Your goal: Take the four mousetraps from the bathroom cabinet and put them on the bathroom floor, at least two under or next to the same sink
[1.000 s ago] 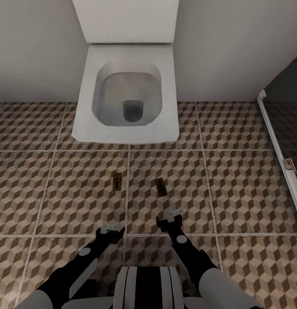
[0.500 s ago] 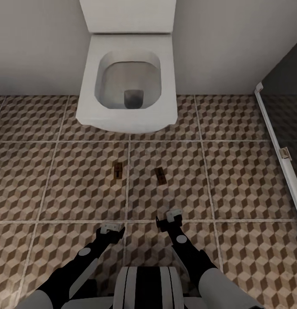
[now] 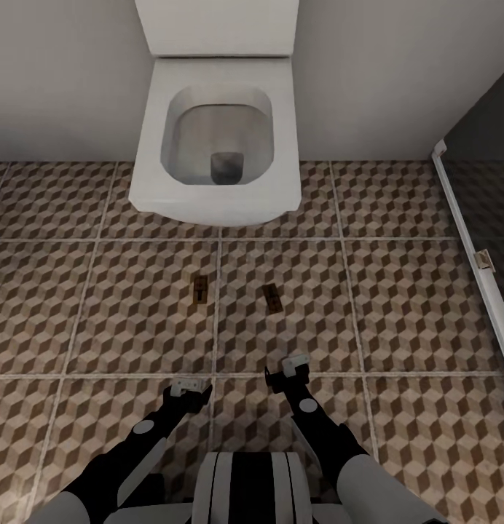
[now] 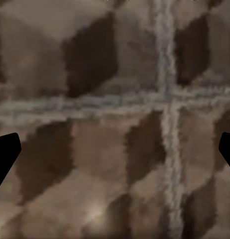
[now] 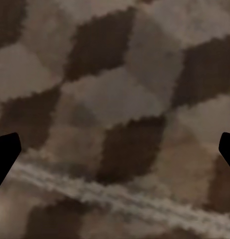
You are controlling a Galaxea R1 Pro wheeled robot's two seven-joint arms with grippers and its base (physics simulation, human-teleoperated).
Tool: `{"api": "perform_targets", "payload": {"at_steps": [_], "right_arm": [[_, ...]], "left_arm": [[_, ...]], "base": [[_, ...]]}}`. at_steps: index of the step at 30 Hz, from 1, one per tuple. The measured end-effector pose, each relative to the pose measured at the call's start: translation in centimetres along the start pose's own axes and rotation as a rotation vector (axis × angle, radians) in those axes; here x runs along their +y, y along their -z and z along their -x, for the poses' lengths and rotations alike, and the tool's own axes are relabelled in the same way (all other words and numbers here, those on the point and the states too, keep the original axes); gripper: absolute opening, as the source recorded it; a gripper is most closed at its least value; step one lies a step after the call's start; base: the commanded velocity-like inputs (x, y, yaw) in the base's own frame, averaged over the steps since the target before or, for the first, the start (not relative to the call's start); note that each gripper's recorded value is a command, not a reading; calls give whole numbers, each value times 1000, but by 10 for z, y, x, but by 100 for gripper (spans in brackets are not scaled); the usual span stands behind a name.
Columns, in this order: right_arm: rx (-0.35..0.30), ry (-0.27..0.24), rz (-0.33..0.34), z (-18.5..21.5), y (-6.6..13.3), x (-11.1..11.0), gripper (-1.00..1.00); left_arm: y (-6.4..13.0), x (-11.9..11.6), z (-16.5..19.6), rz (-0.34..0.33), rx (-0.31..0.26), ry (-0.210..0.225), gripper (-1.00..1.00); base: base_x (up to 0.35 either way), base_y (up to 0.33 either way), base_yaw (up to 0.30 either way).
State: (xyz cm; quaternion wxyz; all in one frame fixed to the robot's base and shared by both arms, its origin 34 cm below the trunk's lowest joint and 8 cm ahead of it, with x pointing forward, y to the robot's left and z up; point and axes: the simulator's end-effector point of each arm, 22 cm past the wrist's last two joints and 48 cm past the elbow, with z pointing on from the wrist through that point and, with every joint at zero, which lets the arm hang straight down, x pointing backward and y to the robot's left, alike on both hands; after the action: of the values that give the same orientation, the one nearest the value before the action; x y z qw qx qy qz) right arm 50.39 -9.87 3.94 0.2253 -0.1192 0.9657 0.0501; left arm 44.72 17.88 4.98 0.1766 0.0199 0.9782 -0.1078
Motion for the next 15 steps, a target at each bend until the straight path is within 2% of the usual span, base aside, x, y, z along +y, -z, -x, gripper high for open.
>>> {"api": "perform_targets", "payload": {"at_steps": [15], "right_arm": [[0,1,-1,0,0,0,100]], "left_arm": [[0,-1,0,-1,0,-1,100]], "base": [[0,0,0]]}}
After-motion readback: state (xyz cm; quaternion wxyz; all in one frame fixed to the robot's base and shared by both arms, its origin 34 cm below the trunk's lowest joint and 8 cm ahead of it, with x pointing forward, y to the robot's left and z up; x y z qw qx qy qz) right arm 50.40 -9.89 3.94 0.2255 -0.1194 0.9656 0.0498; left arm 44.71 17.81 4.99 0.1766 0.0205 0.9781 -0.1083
